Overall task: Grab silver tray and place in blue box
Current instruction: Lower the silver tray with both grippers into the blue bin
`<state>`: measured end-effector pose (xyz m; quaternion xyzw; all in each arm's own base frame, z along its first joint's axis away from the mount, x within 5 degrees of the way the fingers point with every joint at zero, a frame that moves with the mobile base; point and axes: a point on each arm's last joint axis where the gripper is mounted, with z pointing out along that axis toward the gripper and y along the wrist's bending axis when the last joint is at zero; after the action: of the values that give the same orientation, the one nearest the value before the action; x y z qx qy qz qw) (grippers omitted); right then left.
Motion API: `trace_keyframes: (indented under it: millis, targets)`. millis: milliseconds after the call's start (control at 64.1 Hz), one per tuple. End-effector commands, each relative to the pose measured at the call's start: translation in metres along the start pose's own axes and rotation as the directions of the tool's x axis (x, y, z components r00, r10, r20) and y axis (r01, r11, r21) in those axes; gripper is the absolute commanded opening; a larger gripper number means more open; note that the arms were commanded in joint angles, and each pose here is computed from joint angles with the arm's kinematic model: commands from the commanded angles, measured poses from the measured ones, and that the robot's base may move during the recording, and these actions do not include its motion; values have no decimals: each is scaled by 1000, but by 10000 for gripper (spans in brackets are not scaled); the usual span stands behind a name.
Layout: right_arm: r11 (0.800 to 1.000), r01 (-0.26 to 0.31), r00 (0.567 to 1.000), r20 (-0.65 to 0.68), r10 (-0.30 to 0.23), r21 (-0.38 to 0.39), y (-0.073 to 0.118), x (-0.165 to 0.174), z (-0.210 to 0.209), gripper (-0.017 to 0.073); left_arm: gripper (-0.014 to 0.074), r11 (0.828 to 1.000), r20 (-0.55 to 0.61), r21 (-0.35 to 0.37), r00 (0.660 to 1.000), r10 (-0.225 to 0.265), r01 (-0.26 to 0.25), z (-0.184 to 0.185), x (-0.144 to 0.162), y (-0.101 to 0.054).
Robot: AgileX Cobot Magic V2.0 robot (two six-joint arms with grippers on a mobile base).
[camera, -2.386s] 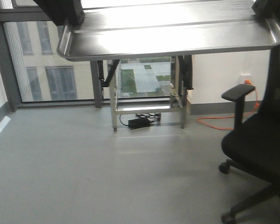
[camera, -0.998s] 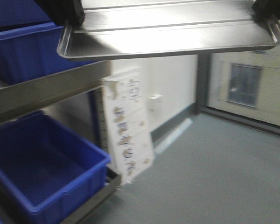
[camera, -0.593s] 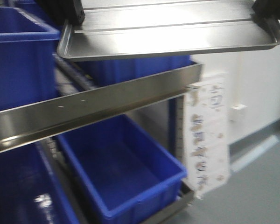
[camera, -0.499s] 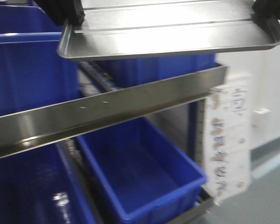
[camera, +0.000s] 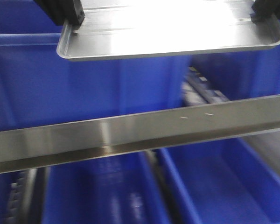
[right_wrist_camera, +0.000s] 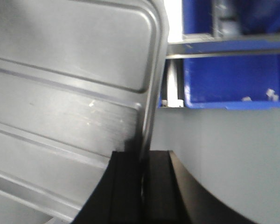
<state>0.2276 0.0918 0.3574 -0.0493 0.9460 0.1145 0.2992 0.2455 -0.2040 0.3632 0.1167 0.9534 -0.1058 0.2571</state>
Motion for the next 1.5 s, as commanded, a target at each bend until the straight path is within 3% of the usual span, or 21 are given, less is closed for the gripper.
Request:
trace_keyframes:
  millis: [0,1482]
  targets:
    - [997,54,991,118,-60,53,-5,-12,-19,57,-98,996,43,-62,997,62,-59,-21,-2,9]
    - [997,54,990,130,-60,50,-5,-13,-19,57,-98,997,36,-49,998,54,-52,-20,-1,8]
